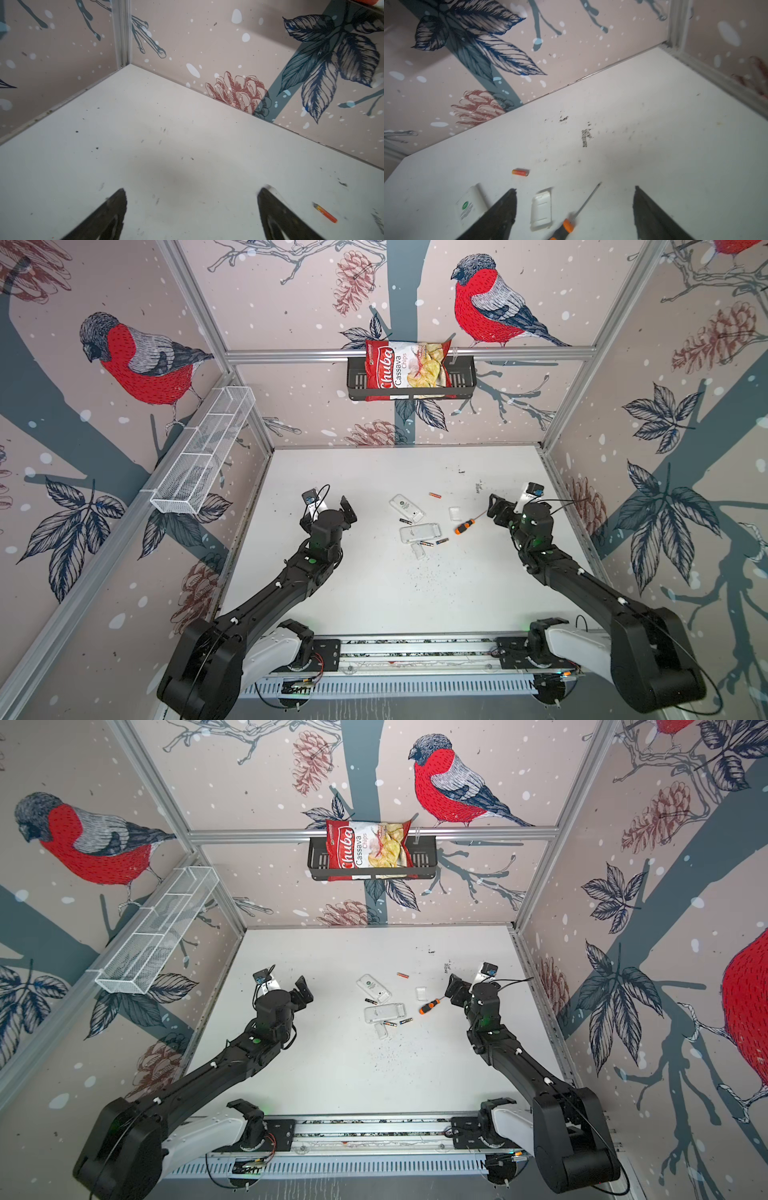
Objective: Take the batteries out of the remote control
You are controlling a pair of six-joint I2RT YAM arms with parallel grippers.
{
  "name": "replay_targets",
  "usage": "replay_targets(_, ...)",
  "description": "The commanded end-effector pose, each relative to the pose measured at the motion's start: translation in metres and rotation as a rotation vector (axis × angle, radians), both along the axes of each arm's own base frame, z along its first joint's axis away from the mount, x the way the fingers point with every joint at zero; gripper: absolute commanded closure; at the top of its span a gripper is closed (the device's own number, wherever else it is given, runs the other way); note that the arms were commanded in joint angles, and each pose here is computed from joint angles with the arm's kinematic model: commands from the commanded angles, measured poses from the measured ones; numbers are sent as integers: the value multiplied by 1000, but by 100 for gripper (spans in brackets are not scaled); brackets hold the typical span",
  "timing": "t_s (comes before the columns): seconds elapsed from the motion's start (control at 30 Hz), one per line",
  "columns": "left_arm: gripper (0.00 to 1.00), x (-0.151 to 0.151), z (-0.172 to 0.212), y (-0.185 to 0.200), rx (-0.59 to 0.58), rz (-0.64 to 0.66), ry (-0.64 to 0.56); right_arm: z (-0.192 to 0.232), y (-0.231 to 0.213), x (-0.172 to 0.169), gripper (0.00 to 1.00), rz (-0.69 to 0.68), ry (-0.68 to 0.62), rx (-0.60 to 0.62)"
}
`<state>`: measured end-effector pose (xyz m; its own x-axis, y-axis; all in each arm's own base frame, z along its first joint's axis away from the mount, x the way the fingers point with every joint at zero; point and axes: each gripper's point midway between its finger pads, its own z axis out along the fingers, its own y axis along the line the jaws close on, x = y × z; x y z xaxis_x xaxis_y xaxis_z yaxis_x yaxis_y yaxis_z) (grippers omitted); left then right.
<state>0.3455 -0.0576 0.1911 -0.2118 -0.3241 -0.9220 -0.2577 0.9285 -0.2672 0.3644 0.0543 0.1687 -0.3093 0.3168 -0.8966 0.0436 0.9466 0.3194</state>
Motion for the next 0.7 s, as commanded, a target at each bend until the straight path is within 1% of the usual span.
replay_targets(0.0, 3, 7, 19, 21, 97, 87, -39, 15, -20, 1, 1, -83, -91, -87)
replay_targets(0.07, 3, 16, 17, 33, 148, 105, -6, 18, -30, -3, 1, -130, -129, -127)
replay_targets(0.17, 3, 32, 1, 55, 211, 104, 73, 18, -48, -10, 1, -209, -171, -183)
replay_targets(0.27, 3, 40, -22, 78, 276, 73, 158, 16, -56, -19, 1, -236, -219, -258)
replay_targets(0.33, 3, 38, -31, 93, 310, 83, 172, 12, -59, -24, 1, -243, -244, -296)
replay_targets(0.37, 3, 36, -35, 99, 314, 80, 161, 10, -60, -26, 1, -247, -251, -310)
replay_targets(0.43, 3, 32, -37, 102, 291, 60, 100, 2, -61, -22, 1, -248, -229, -335)
replay_targets(0.5, 3, 32, -39, 91, 263, -15, 25, -5, -61, -18, 1, -246, -209, -354)
replay_targets(0.57, 3, 34, -43, 80, 251, -77, -16, -17, -61, -15, 1, -242, -192, -377)
replay_targets(0.63, 3, 36, -49, 80, 230, -68, -21, -15, -62, -14, 1, -260, -196, -399)
replay_targets(0.67, 3, 37, -51, 81, 219, -59, -26, -16, -61, -14, 1, -248, -201, -406)
